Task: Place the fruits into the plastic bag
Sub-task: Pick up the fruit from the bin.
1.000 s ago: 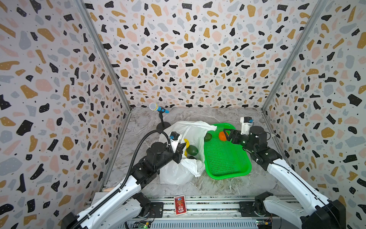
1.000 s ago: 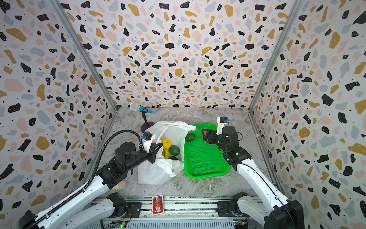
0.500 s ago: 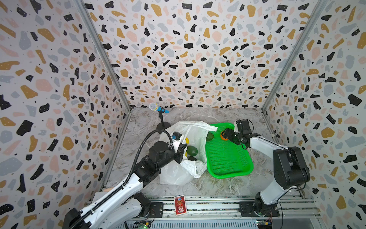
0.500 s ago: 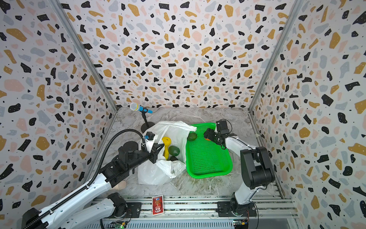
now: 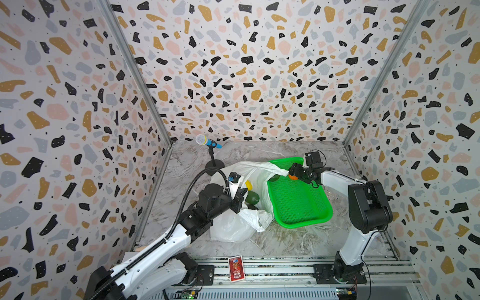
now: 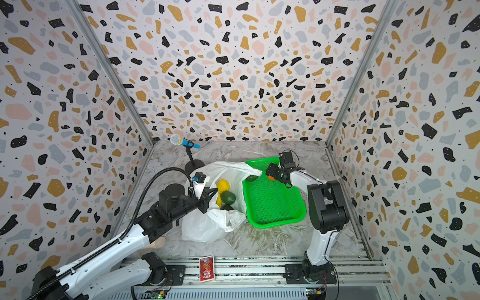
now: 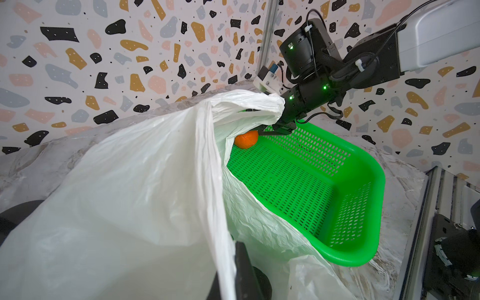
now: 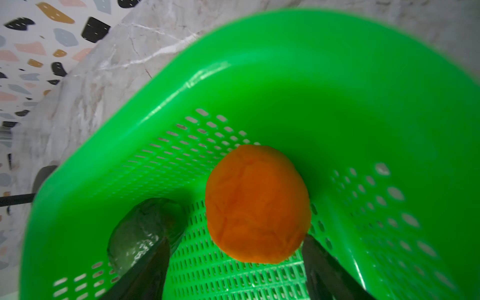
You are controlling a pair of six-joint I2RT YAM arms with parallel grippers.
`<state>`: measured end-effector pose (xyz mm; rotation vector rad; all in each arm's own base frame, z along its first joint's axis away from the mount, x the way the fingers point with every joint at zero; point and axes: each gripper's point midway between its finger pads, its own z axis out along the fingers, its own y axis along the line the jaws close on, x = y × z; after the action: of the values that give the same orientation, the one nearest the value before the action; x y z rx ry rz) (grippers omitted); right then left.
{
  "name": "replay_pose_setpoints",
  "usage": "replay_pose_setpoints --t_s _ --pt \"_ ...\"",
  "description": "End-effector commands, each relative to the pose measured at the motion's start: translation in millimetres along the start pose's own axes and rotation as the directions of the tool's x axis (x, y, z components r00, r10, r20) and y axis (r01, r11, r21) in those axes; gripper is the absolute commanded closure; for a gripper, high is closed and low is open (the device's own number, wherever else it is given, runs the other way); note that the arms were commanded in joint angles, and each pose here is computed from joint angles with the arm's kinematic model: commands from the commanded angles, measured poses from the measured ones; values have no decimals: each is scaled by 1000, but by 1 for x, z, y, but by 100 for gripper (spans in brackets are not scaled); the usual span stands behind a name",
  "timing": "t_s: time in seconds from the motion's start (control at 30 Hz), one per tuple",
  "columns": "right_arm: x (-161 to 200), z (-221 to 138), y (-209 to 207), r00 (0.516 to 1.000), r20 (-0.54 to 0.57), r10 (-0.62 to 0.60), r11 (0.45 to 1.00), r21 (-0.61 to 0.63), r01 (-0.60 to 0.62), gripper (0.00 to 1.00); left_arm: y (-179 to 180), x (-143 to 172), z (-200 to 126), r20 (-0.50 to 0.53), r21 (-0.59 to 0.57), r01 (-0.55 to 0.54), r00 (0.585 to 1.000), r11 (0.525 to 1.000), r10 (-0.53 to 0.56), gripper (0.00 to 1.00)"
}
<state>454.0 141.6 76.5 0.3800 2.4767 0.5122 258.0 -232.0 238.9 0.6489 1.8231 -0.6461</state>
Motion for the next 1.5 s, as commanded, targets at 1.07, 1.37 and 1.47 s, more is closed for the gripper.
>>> replay_pose_setpoints --t_s 1.07,1.37,1.47 --pt "17 -84 36 988 108 -108 990 -77 116 64 -6 -28 3 100 38 25 995 999 -29 100" --pt "112 -137 48 947 -78 -312 898 -349 267 63 -5 -34 -3 131 35 50 990 998 -54 100" --pt "133 -150 65 920 -110 -375 841 -459 288 63 -5 -34 -4 132 33 58 989 998 -62 100"
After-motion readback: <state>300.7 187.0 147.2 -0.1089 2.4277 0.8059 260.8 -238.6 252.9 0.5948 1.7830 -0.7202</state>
